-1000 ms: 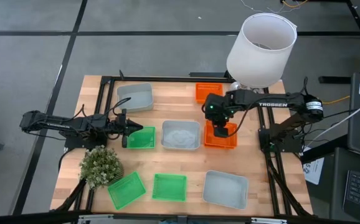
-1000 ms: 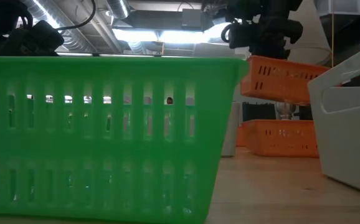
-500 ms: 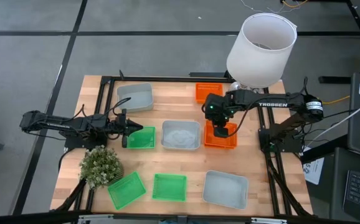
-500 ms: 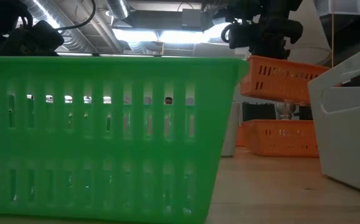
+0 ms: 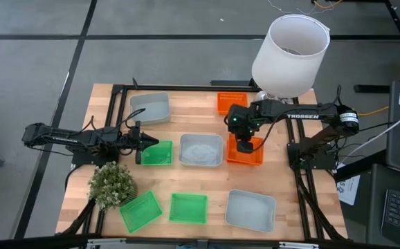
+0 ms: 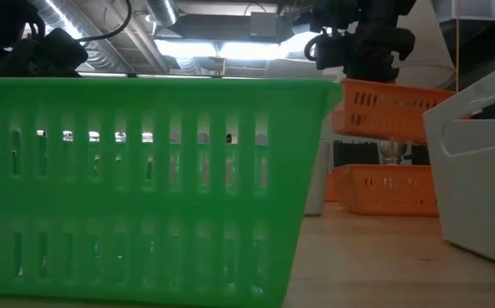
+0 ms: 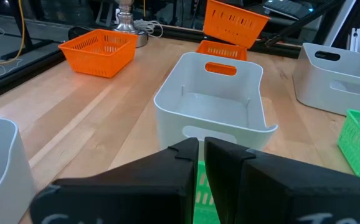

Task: Stack baskets by color
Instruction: Stack the bottom orange bin on top of the middle orange bin

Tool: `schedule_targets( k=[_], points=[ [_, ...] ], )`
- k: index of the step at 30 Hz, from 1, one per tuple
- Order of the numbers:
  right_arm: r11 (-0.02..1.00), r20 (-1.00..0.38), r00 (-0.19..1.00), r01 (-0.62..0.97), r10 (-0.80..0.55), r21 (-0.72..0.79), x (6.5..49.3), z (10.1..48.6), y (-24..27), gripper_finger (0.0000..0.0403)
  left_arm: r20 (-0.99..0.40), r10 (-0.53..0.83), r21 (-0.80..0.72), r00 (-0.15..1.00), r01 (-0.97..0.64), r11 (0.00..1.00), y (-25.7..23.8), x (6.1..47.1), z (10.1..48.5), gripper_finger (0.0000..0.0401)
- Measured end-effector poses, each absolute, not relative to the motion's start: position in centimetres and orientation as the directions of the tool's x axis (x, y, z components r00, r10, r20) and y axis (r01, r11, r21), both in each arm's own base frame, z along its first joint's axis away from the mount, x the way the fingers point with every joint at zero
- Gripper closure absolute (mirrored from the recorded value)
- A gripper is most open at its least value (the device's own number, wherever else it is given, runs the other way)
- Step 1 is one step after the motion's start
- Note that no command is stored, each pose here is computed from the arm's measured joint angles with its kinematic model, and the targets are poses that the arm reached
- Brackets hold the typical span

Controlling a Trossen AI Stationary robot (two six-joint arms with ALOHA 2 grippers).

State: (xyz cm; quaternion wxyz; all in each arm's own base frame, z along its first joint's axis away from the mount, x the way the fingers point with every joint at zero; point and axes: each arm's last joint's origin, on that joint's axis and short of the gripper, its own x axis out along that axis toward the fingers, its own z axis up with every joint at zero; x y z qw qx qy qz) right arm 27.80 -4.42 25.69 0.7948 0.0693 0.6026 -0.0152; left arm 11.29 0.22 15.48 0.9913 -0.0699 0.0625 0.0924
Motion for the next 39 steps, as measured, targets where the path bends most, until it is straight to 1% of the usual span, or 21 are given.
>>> schedule_targets(
  k=[7,14,16,21,39],
  points=[
    [0.996,-0.961,0.273,0.060,0.050,0.069,27.9,25.7,-3.8,0.0403,-0.136,0.174,-0.127,0.975,-0.192,0.973,0.2,11.3,15.5,0.0380],
    [0.996,-0.961,0.274,0.066,0.040,0.061,27.9,25.6,-3.8,0.0403,-0.137,0.174,-0.127,0.975,-0.192,0.973,0.2,11.3,15.5,0.0380],
    [0.996,-0.958,0.285,0.069,0.039,0.061,28.0,25.1,-3.9,0.0403,-0.137,0.174,-0.127,0.975,-0.192,0.973,0.2,11.3,15.5,0.0380],
    [0.994,-0.969,0.245,0.082,0.044,0.066,27.4,23.6,-3.8,0.0403,-0.136,0.175,-0.127,0.975,-0.192,0.973,0.2,11.3,15.5,0.0380],
    [0.998,-0.967,0.253,0.046,0.034,0.048,27.4,23.6,-3.8,0.0399,-0.137,0.174,-0.143,0.975,-0.193,0.971,0.2,11.3,15.5,0.0380]
  ],
)
